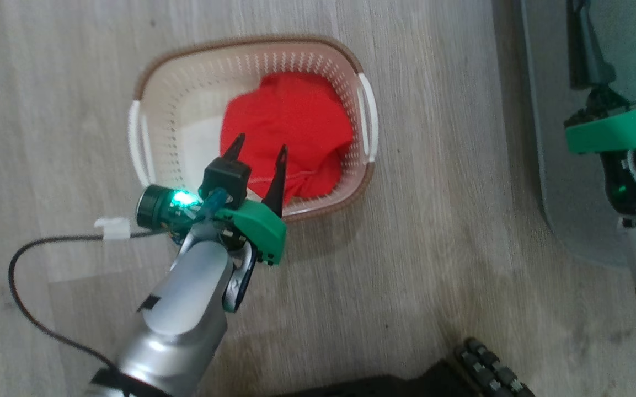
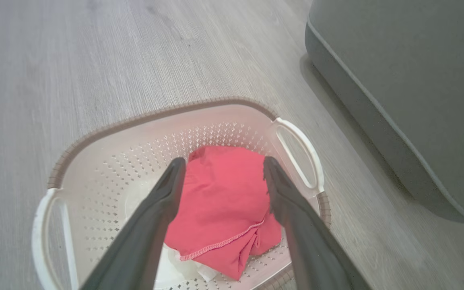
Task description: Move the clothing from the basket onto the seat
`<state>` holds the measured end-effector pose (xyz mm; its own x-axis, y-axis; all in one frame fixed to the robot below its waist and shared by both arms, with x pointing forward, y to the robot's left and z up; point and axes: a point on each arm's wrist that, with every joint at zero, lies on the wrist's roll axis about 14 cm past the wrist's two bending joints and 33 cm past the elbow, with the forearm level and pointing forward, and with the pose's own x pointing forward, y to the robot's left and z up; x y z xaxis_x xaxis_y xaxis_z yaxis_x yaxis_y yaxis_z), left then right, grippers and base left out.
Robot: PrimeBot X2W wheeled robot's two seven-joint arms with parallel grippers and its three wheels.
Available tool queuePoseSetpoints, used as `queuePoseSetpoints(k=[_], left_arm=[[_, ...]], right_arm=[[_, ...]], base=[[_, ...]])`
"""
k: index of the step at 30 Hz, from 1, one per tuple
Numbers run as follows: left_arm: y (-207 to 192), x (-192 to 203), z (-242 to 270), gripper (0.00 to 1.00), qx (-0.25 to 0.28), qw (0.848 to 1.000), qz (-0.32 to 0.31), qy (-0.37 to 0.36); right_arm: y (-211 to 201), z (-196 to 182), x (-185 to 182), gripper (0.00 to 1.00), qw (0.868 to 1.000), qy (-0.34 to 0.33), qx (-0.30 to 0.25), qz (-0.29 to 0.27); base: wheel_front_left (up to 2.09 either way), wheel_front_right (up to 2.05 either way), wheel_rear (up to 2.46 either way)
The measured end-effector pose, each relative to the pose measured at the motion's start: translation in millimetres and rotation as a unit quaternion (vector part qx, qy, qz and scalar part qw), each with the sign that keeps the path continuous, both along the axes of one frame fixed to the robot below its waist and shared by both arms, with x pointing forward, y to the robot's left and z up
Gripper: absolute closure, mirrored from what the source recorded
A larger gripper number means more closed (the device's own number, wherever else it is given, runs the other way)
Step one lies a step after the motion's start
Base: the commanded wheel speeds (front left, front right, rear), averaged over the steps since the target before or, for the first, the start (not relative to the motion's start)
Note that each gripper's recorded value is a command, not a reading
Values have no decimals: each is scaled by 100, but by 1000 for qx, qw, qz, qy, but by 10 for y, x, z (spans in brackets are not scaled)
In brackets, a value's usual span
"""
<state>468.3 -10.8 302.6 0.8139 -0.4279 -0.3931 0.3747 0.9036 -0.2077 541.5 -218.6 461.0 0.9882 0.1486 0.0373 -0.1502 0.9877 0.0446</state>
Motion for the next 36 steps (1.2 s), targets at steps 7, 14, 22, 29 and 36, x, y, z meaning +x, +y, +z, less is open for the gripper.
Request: queuePoseSetpoints(k=[7, 14, 22, 29, 36], left_arm=[[-173, 44, -548, 0, 17, 998, -35, 51], [-340, 139, -1078, 0, 34, 993, -70, 94], [-343, 220, -1553, 0, 98, 984, -96, 118], [-206, 284, -1862, 0, 149, 976, -85, 138], [-50, 308, -2107, 0, 196, 965, -68, 158]], right_arm=[[-86, -270, 121, 0, 1000, 18, -7, -5], [-210, -582, 181, 0, 999, 43, -20, -15], [-299, -804, 179, 0, 997, 62, -29, -24], [-316, -921, 214, 0, 997, 69, -28, -28], [-316, -1058, 210, 0, 996, 81, -29, -29]], base=[[0, 0, 0], [0, 0, 0], [0, 0, 0], [0, 0, 0], [0, 0, 0]])
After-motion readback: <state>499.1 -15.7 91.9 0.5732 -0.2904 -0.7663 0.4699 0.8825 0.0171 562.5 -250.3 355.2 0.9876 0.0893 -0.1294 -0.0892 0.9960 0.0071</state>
